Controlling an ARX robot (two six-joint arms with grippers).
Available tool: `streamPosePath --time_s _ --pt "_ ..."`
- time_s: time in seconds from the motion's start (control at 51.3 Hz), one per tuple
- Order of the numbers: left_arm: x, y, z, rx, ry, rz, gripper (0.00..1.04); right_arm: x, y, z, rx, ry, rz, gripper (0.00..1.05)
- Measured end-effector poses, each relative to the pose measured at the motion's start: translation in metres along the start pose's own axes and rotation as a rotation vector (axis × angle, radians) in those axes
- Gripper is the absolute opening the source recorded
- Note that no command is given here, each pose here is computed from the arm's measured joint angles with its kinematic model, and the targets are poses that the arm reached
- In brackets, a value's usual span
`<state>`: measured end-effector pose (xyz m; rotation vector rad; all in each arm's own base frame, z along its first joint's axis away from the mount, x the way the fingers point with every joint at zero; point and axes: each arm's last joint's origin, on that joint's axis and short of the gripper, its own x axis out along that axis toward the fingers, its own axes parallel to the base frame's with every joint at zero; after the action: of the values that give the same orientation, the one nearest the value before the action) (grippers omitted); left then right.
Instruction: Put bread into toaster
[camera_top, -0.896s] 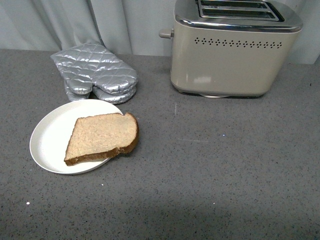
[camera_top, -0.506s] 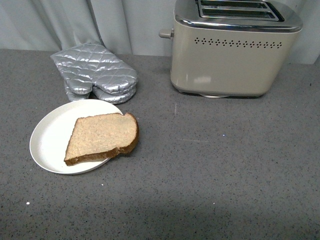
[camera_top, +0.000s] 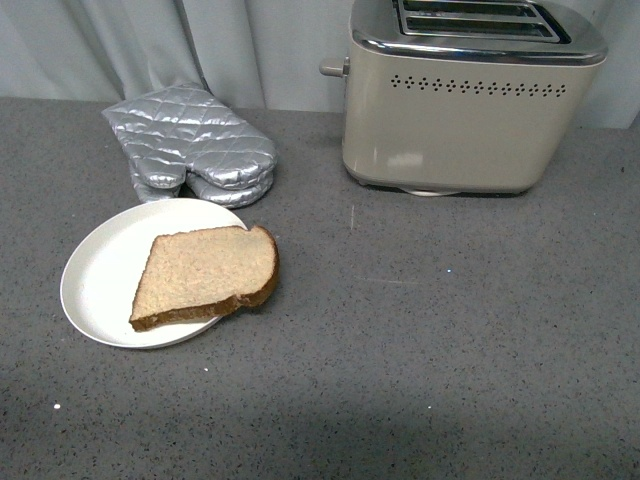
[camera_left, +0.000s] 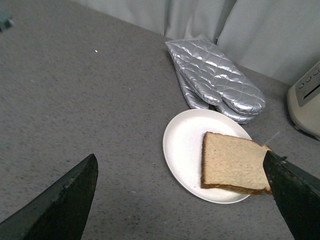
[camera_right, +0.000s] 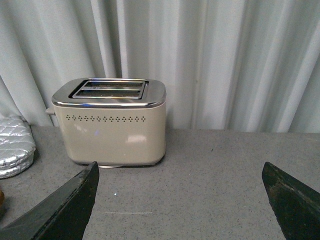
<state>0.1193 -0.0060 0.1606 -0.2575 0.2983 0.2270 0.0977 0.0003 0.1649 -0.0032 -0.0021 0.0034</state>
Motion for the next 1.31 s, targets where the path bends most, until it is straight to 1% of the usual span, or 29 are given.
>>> streamPosePath --time_s 0.097,0.253,0.409,0.468,0.643,0.799,1.013,1.227,1.305 --pt "0.030 -0.007 0.008 -0.040 0.060 -0.028 0.98 0.000 0.000 0.000 0.000 0.000 0.000 0.95" --pt "0.076 -0.008 0.009 -0.017 0.152 0.016 0.98 0.000 0.000 0.000 0.000 0.000 0.000 0.95" --pt "0.128 -0.008 -0.003 0.047 0.335 0.023 0.98 0.000 0.000 0.000 0.000 0.000 0.000 0.95" --pt "0.149 -0.005 -0.010 0.102 0.410 0.043 0.98 0.000 0.000 0.000 0.000 0.000 0.000 0.95" --pt "0.186 0.001 -0.026 0.154 0.559 0.045 0.98 0.000 0.000 0.000 0.000 0.000 0.000 0.95" --pt "0.211 0.005 -0.032 0.149 0.619 0.056 0.98 0.000 0.000 0.000 0.000 0.000 0.000 0.95" --pt "0.230 0.006 -0.042 0.153 0.659 0.059 0.98 0.000 0.000 0.000 0.000 0.000 0.000 0.95" --pt "0.239 0.001 -0.049 0.128 0.690 0.028 0.69 0.000 0.000 0.000 0.000 0.000 0.000 0.95" --pt "0.240 -0.001 -0.051 0.119 0.703 0.023 0.55 0.000 0.000 0.000 0.000 0.000 0.000 0.95"
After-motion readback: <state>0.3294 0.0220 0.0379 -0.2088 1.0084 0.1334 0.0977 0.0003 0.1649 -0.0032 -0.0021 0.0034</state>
